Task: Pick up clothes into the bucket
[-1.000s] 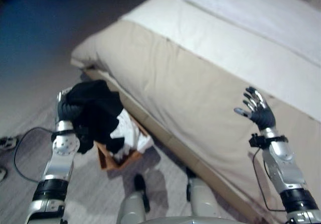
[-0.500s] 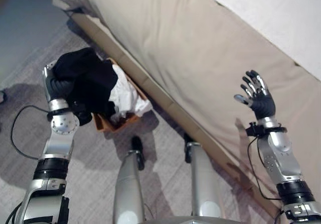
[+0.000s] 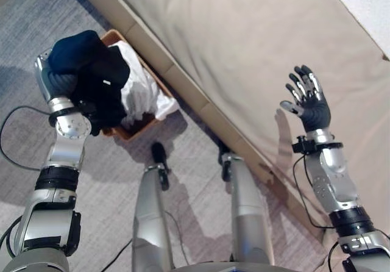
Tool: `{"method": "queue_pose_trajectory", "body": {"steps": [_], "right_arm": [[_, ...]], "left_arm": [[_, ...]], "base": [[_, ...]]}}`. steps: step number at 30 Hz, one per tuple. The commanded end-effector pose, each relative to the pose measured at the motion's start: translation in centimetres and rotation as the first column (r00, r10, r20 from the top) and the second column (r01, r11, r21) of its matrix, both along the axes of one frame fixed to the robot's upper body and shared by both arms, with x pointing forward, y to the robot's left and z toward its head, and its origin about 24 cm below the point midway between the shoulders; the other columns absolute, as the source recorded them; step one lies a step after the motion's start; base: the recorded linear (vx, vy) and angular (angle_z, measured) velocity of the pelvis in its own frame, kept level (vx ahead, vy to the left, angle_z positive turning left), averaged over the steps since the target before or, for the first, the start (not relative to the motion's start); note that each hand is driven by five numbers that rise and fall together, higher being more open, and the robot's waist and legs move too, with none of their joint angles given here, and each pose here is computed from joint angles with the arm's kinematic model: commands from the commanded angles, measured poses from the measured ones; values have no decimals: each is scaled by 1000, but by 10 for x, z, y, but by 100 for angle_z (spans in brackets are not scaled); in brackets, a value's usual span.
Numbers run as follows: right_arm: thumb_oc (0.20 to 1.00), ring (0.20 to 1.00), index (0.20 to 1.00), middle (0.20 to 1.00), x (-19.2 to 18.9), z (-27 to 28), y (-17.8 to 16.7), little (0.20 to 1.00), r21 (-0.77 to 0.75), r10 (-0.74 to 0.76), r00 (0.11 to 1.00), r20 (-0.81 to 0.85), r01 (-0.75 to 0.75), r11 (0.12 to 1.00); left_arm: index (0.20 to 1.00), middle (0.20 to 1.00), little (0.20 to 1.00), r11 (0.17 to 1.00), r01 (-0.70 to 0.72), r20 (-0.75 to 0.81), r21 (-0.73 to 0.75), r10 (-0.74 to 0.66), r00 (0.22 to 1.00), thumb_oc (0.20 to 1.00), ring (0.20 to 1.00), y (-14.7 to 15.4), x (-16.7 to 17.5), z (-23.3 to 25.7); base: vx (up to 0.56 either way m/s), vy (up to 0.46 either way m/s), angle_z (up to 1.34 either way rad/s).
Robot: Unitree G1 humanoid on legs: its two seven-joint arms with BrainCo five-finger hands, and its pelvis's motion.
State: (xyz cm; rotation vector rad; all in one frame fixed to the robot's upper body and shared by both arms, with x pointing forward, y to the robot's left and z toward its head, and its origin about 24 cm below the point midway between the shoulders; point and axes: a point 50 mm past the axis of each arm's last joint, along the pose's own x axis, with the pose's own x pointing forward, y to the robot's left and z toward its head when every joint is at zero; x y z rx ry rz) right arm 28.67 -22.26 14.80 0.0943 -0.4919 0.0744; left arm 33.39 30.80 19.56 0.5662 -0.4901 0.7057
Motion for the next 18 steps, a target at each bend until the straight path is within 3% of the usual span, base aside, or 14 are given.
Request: {"method": "queue_pose_trajectory", "body": {"steps": [1,11,18], "right_arm": [[1000,1000,1000,1000,-13,25,1,1000,3,27,988,153,-27,1000],[1000,1000,1000,1000,-11,33,9,1000,14,44,981,187,-47,999],[1000,1000,1000,1000,-13,36,13,1000,24,51,977,208,-57,998]], "left_arm": [[200,200,200,1000,-13,129,6,12,992,200,200,7,-5,28],[200,200,200,988,95,275,-122,-59,960,200,200,-14,7,54],[200,200,200,970,85,230,-226,-32,973,200,200,-11,15,38]], "base": [[-5,22,3],[0,0,0],[4,6,-3]]}}
